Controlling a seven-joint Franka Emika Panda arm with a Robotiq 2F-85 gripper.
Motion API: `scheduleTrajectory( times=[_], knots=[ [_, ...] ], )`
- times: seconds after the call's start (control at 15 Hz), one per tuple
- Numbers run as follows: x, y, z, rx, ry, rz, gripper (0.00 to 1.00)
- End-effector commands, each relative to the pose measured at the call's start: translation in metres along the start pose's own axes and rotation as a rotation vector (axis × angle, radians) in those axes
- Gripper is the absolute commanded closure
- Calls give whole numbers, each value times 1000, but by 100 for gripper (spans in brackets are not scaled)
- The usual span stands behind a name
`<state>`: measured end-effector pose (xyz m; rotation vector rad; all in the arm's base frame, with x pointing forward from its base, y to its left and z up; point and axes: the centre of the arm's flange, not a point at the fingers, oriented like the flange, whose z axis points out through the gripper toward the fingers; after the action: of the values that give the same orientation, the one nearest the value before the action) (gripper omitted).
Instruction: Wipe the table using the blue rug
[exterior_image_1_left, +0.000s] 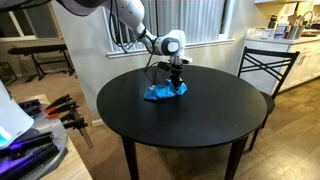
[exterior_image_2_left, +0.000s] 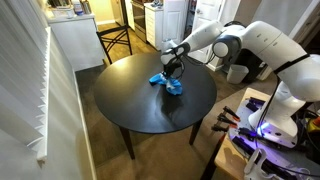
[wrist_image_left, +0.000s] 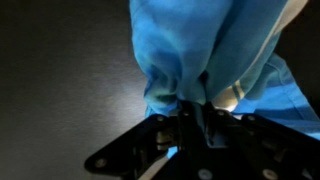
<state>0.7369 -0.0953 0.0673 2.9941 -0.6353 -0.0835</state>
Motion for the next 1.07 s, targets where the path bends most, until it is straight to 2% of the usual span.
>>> scheduleTrajectory(
  times=[0.0,0.13,0.27,0.47,0.6,0.73,0.8,1.0],
  knots=[
    [-46,-92,6,-28,-18,-199,94],
    [-80,-141,0,-28,-9,-306,94],
    [-110,-176,-6,-13,-10,-403,94],
    [-152,-208,-15,13,-25,-552,94],
    [-166,-220,-15,21,-48,-653,94],
    [-163,-223,-14,18,-75,-752,94],
    [-155,-218,-14,8,-65,-754,94],
    [-120,-187,-11,-8,-43,-654,94]
  ],
)
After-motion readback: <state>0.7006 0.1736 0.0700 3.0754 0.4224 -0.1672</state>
